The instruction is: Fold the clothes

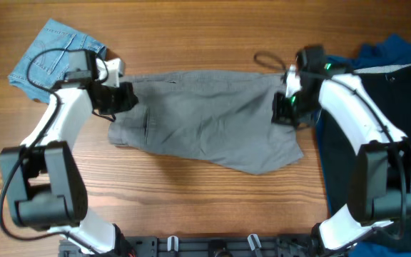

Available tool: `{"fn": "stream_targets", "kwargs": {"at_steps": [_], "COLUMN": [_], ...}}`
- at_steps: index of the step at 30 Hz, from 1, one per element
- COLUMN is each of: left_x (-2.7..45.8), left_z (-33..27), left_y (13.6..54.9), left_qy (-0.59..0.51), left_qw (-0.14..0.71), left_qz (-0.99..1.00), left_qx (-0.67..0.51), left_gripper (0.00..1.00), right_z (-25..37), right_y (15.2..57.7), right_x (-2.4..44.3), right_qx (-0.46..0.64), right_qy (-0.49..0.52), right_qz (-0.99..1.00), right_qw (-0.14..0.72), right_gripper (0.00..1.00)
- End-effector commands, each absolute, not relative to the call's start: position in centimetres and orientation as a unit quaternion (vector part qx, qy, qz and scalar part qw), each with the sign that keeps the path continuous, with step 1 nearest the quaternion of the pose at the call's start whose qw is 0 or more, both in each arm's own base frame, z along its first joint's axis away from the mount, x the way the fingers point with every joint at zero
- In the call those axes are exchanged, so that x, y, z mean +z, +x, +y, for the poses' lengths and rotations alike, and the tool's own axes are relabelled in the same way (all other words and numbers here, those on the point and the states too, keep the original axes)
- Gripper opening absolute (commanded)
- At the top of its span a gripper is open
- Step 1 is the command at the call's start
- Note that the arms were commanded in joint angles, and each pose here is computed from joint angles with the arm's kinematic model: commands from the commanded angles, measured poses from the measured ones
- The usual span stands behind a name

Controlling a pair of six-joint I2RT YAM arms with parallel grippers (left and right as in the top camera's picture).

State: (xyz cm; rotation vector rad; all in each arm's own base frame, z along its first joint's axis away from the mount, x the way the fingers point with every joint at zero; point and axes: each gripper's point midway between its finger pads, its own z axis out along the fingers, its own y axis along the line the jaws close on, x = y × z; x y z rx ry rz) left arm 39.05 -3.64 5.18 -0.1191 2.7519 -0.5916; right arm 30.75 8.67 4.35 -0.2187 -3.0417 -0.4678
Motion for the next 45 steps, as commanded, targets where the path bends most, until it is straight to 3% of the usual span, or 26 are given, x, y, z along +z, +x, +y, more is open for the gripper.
{"fn": "stream_targets", "kwargs": {"at_steps": [1,4,7,8,10,12,15,17,19,20,26,33,34,37,39,43,45], "left_x": [-1.2,-2.4,0.3,2.0,6.0,10.8,12.4,9.6,5.7,4.0,-0.9,-6.2,-6.8,-7.7,-7.6,-2.8,2.5], "left_z": [-2.0,-0.7,0.5,0.5,0.7,0.7,0.5,0.1,0.0,0.2,-2.0,-6.1,-6.4,-6.9,-6.7,-1.7,1.2], "left_y": [37.3,39.6,43.1,44.2,45.5,45.2,42.4,38.8,36.6,36.1,35.7,33.3,33.1,32.7,32.9,34.8,37.0], "left_qy": [-0.054,-0.096,-0.121,-0.116,-0.08,-0.064,-0.073,-0.086,-0.099,-0.103,-0.106,-0.087,-0.087,-0.084,-0.086,-0.128,-0.145], "left_qw": [0.109,0.143,0.198,0.21,0.222,0.217,0.173,0.097,0.06,0.058,0.057,-0.029,-0.036,-0.047,-0.044,-0.037,-0.009], "left_qz": [0.981,0.975,0.961,0.958,0.96,0.964,0.972,0.981,0.983,0.982,0.967,0.963,0.963,0.963,0.963,0.972,0.975], "left_qx": [-0.149,-0.143,-0.152,-0.155,-0.148,-0.141,-0.14,-0.143,-0.145,-0.145,-0.226,-0.253,-0.252,-0.252,-0.252,-0.196,-0.167], "left_gripper": [0.04,0.11,0.22,0.3,0.48,0.66,0.8,0.88,0.99,1.0,1.0,0.79,0.75,0.3,0.06,0.04,0.04], "right_z": [7.1,2.5,1.6,1.4,1.3,1.5,3.9,5.7,6.5,6.9,7.8,7.8,7.8,7.7,7.7,7.6,7.6], "right_y": [25.7,23.0,25.1,25.8,27.4,28.9,30.5,31.0,31.3,31.4,31.6,31.2,31.2,31.4,31.4,31.2,31.6], "right_x": [-0.5,-2.7,-1.6,-1.0,0.6,3.3,6.9,8.0,7.5,7.1,3.6,0.9,0.6,0.1,0.1,2.1,4.4], "right_qx": [-0.12,-0.031,-0.07,-0.077,-0.081,-0.095,-0.169,-0.214,-0.215,-0.215,-0.202,-0.198,-0.197,-0.191,-0.192,-0.193,-0.196], "right_qy": [-0.147,-0.266,-0.251,-0.243,-0.21,-0.178,-0.116,-0.095,-0.079,-0.072,-0.094,-0.101,-0.101,-0.107,-0.109,-0.086,-0.066], "right_qz": [-0.978,-0.957,-0.962,-0.964,-0.972,-0.978,-0.979,-0.972,-0.973,-0.974,-0.975,-0.975,-0.975,-0.975,-0.975,-0.977,-0.978], "right_qw": [0.086,0.108,0.086,0.08,0.065,0.05,0.012,-0.005,-0.015,-0.018,-0.015,0.019,0.023,0.024,0.023,0.014,-0.016], "right_gripper": [0.08,0.06,0.07,0.09,0.17,0.32,0.49,0.47,0.33,0.32,0.33,0.32,0.32,0.27,0.21,0.15,0.15]}}
